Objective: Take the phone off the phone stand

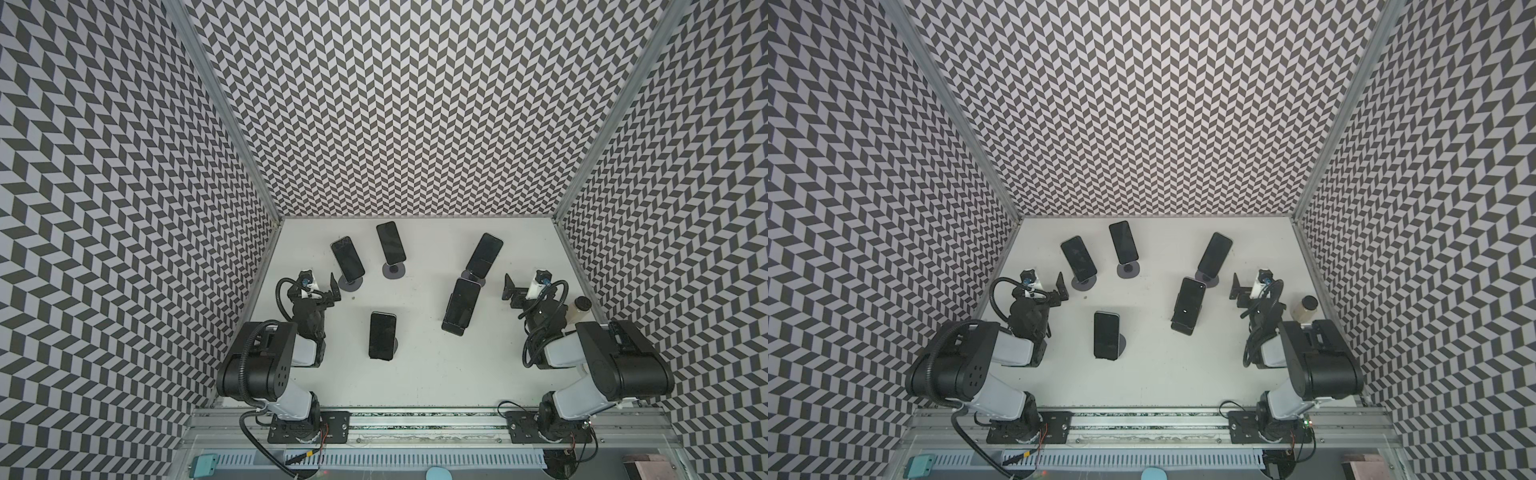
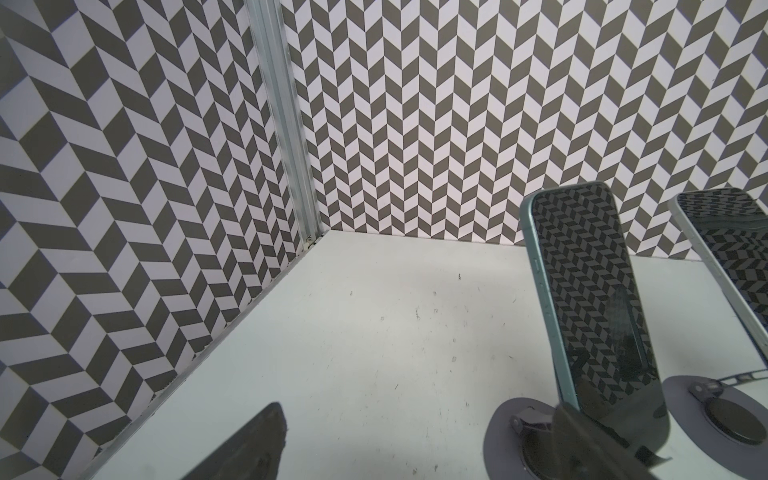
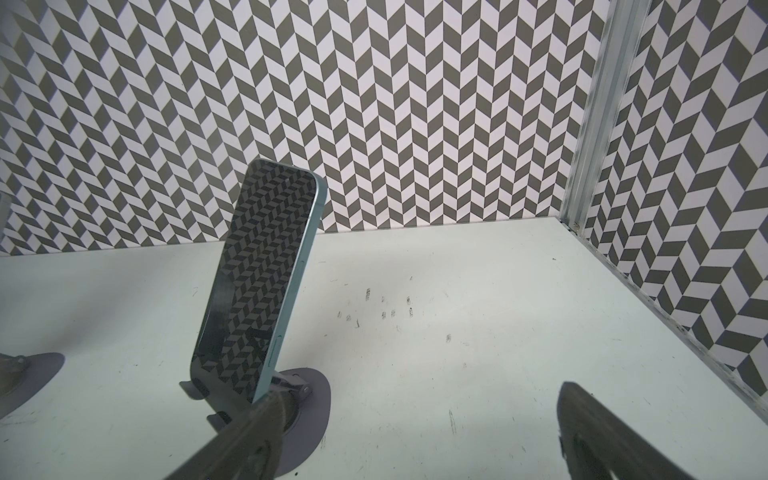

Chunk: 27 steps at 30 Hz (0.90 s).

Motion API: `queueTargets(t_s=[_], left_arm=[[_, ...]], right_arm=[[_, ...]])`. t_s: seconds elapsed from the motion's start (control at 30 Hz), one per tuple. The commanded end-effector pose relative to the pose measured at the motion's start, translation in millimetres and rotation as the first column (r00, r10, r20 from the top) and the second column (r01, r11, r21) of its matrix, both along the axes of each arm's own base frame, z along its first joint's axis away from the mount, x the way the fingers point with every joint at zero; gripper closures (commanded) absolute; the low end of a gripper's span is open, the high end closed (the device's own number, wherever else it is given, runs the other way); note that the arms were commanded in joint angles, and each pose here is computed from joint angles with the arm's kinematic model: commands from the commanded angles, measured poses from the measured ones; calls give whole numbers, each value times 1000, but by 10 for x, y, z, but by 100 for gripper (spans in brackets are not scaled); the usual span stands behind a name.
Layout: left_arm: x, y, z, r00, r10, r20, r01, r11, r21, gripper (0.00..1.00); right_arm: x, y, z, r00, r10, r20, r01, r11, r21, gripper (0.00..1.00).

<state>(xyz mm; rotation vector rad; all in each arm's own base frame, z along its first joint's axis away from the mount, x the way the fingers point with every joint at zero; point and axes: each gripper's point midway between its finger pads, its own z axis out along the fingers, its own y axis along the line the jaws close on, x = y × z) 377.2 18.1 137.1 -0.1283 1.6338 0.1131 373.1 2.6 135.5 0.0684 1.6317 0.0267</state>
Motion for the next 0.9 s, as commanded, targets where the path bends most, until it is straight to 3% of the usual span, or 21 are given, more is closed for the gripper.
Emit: queueTargets(t_s=[0.0,0.87], left_arm=[[26,-9,94,999,-4,34,4,1000,-5,0],[3,-17,146,999,-15,50,15,1000,-6,0]], right_arm=[[32,-5,165,998,0,65,0,1000,1,1],[19,-24,183,997,-11,74,10,1000,12,1]])
